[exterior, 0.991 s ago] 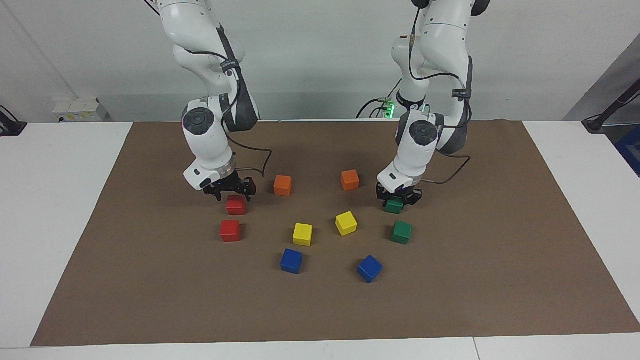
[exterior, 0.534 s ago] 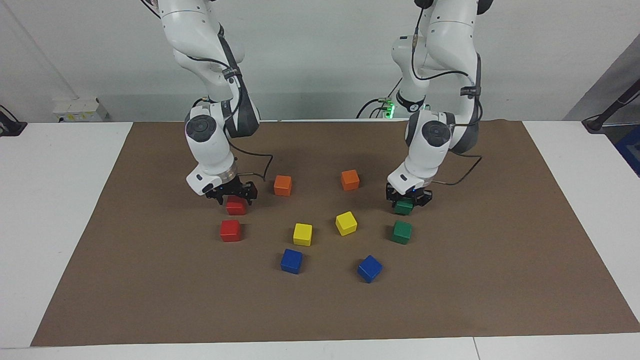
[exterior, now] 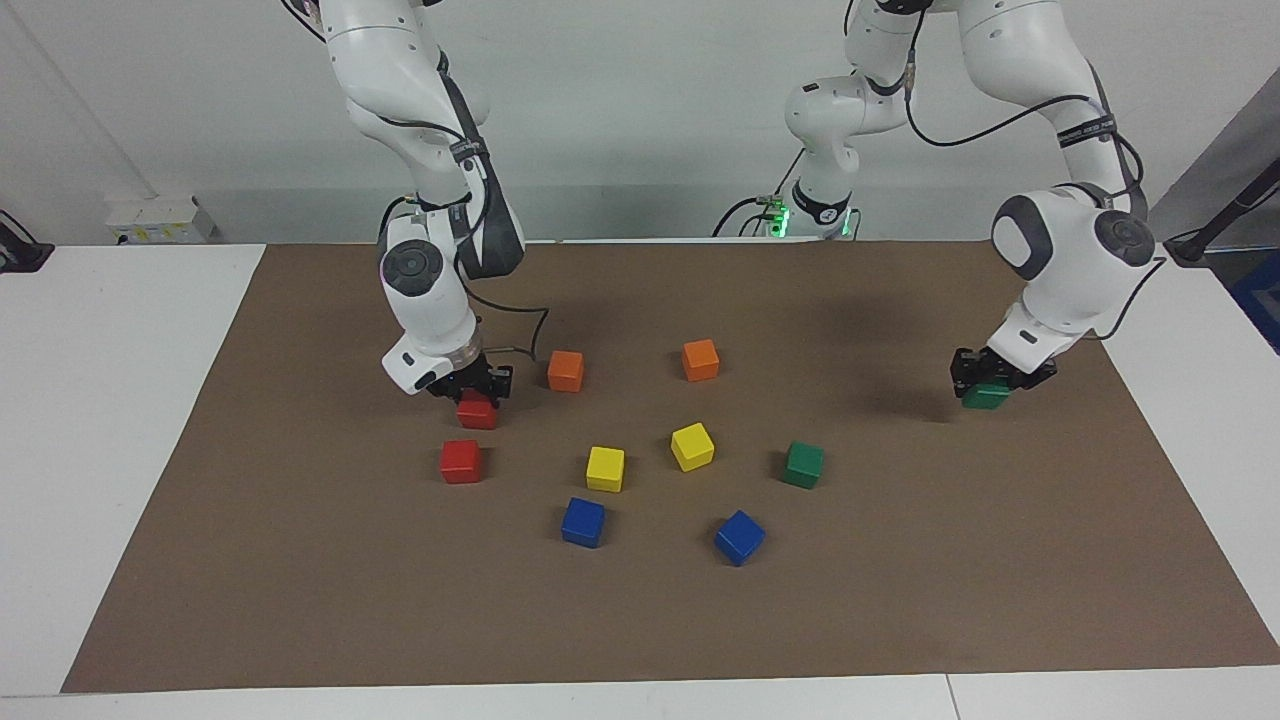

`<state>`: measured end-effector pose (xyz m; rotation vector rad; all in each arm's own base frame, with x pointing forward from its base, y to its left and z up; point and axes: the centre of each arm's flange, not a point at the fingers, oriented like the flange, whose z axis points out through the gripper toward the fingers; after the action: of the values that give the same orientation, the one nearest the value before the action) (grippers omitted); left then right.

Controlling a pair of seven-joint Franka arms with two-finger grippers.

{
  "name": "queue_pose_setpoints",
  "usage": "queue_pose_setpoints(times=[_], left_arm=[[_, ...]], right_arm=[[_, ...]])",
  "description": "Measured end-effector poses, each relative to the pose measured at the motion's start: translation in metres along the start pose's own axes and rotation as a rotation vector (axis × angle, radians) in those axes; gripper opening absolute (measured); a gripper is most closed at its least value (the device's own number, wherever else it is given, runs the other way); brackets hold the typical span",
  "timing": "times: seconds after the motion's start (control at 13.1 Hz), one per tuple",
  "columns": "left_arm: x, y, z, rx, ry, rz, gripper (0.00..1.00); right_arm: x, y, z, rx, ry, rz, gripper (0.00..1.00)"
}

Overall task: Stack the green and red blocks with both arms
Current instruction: 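Carry the green block outward with the left gripper while the right carries red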

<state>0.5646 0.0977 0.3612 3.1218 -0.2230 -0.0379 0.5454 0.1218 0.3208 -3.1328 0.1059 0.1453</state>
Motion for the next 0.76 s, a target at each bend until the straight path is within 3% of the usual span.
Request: queue_pose_setpoints(times=[0.3,0.53,0.76], left_arm=[[-0.016,-0.017,0.044,0.006,0.022,-0.063,0.55],[-0.011,-0.016,0.067,0.007,0.027,-0.082,0.55],[-0.01,-0.016,0.067,0.007,0.03,-0.079,0.55]], right_arm=[[0.0,0.024,-0.048,-0.027,-0.04,-0.001,0.55],[0.01,0.101,-0.075,-0.019,-0.022,-0.08,0.55],[0.014,0.163,-0.073,-0.007,-0.011,-0.091,0.55]])
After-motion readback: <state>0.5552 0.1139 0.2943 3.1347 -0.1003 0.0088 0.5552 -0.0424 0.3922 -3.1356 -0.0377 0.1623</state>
